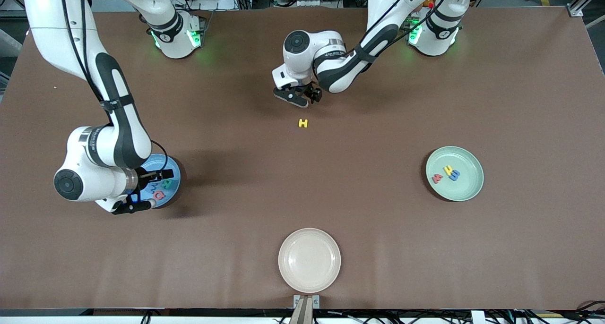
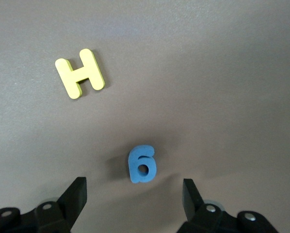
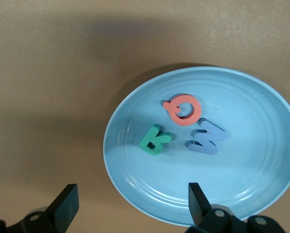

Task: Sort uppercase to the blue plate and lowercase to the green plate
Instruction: 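Lower the left gripper and grasp the blue 6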

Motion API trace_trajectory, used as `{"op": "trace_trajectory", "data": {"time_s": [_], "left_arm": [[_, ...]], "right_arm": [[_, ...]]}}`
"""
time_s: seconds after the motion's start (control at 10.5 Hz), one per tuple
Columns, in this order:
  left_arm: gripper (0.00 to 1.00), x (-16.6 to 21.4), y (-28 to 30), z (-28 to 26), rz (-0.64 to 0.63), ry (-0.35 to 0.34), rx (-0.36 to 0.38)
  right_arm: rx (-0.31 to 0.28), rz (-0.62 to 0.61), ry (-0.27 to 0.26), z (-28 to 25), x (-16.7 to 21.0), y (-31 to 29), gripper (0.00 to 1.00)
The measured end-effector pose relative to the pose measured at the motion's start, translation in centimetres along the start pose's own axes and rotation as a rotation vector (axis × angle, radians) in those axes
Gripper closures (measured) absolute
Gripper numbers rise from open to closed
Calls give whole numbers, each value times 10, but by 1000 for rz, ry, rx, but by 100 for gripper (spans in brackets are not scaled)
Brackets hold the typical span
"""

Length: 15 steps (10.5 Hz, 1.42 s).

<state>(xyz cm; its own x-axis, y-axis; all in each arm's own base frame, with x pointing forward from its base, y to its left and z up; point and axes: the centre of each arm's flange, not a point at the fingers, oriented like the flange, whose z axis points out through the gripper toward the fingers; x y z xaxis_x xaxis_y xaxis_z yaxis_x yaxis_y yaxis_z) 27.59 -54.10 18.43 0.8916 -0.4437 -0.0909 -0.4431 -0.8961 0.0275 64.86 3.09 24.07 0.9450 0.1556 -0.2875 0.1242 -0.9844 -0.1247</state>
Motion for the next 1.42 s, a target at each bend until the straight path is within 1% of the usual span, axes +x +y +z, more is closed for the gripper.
{"op": "trace_trajectory", "data": {"time_s": [0.57,1.23,1.42], "left_arm": [[21,-2,6,9,5,-9,-4],[32,5,6,13,12,2,-3],[33,6,6,14,14,3,-3]], "right_arm": [[0,0,0,0,0,0,0],[0,0,0,0,0,0,0],[0,0,0,0,0,0,0]]}}
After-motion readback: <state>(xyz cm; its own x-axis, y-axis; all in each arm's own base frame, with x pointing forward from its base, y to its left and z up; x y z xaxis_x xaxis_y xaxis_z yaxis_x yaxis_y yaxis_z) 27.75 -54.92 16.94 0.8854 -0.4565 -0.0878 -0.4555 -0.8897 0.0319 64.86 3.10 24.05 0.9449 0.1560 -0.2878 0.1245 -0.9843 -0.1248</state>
